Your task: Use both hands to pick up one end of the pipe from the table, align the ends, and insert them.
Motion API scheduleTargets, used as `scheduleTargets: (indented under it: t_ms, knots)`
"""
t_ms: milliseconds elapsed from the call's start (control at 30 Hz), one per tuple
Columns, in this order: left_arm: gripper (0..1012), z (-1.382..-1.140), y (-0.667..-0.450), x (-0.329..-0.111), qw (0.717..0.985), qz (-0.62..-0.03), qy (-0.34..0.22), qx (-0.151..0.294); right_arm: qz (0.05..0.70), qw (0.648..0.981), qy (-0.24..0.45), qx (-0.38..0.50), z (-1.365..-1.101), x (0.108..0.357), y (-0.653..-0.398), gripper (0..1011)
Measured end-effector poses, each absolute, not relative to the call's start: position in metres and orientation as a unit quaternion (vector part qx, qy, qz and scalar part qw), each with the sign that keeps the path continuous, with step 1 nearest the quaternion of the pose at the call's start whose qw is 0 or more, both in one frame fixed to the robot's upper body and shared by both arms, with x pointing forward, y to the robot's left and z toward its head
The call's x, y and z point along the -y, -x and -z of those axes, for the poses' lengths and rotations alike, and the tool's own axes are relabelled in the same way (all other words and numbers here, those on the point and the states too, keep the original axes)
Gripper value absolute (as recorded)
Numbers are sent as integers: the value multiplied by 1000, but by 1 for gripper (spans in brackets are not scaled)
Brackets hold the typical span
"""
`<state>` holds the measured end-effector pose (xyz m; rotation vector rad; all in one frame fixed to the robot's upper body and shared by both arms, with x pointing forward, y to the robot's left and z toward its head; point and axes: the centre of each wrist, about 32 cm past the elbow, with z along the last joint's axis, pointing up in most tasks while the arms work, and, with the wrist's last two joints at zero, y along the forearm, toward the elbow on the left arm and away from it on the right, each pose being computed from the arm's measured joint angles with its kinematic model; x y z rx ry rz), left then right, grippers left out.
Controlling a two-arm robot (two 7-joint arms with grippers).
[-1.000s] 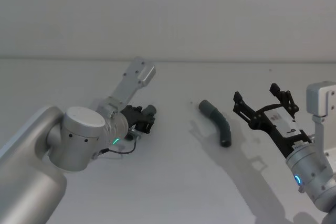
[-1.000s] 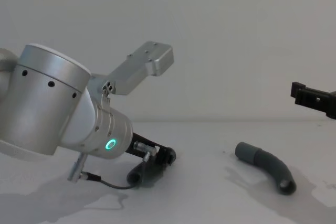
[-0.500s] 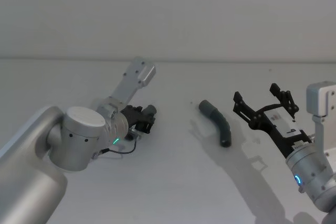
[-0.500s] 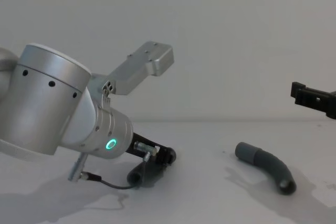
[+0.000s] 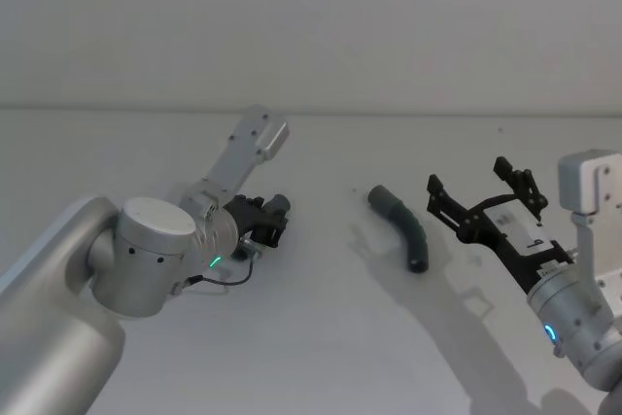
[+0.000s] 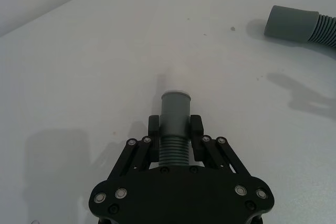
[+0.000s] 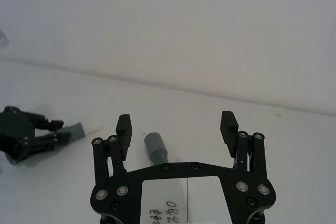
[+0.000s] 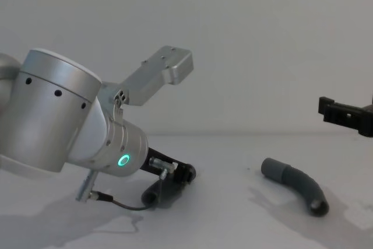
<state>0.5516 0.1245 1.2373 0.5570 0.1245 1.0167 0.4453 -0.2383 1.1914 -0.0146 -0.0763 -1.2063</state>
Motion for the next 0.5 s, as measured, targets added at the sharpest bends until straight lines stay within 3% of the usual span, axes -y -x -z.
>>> scheduleTargets:
  t_ms: [500]
  knots:
    - [332,-1237,-552,-124,835,-480,-263,-59,527,844,99,21,-1208,243,-467,1001]
